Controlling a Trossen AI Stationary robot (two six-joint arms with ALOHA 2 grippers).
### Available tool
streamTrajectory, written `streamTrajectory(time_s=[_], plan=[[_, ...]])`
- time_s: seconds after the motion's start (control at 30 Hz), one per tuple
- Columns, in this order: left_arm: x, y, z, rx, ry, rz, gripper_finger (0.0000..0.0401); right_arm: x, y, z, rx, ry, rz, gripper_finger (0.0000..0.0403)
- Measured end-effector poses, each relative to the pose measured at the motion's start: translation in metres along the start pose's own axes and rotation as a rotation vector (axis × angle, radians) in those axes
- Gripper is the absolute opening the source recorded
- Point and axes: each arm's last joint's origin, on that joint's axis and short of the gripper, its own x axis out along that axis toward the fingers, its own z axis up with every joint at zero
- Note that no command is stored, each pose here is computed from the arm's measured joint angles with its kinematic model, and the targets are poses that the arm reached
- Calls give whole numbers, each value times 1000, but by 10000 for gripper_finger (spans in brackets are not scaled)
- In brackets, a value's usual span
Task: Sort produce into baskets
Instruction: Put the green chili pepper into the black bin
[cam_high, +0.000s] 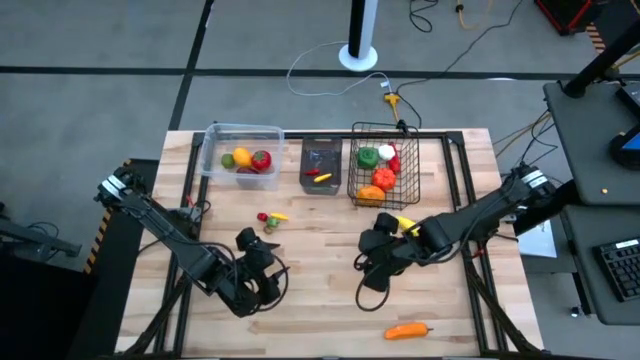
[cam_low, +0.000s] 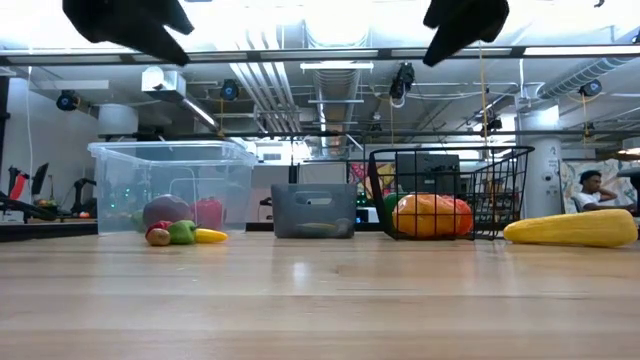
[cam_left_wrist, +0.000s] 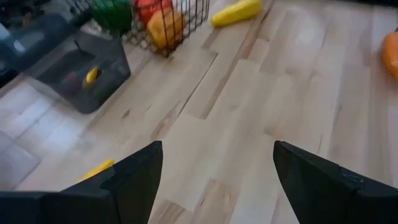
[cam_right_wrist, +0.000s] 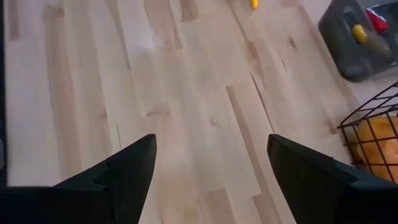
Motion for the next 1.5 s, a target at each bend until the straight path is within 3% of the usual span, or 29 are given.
streamTrajectory(time_s=[0.2,0.4,0.6,0.7,0.97,1.5], plan=[[14,13,4,-1,108,32,286,9,5,-3,-32,20,-10,304],[30,37,3,74,241,143,286,9,6,-1,-47,-9,-15,298],[43,47,-18,430,318,125,286,9,6,-1,-51,-12,-19,296],[51,54,-31,507,336,126,286,8,8,-2,-54,-16,-12,301],[76,70,-52,482,344,92,286,8,10,-2,-63,-24,-4,313],[109,109,-53,451,432,98,273,8,10,-2,-79,-25,-3,311]])
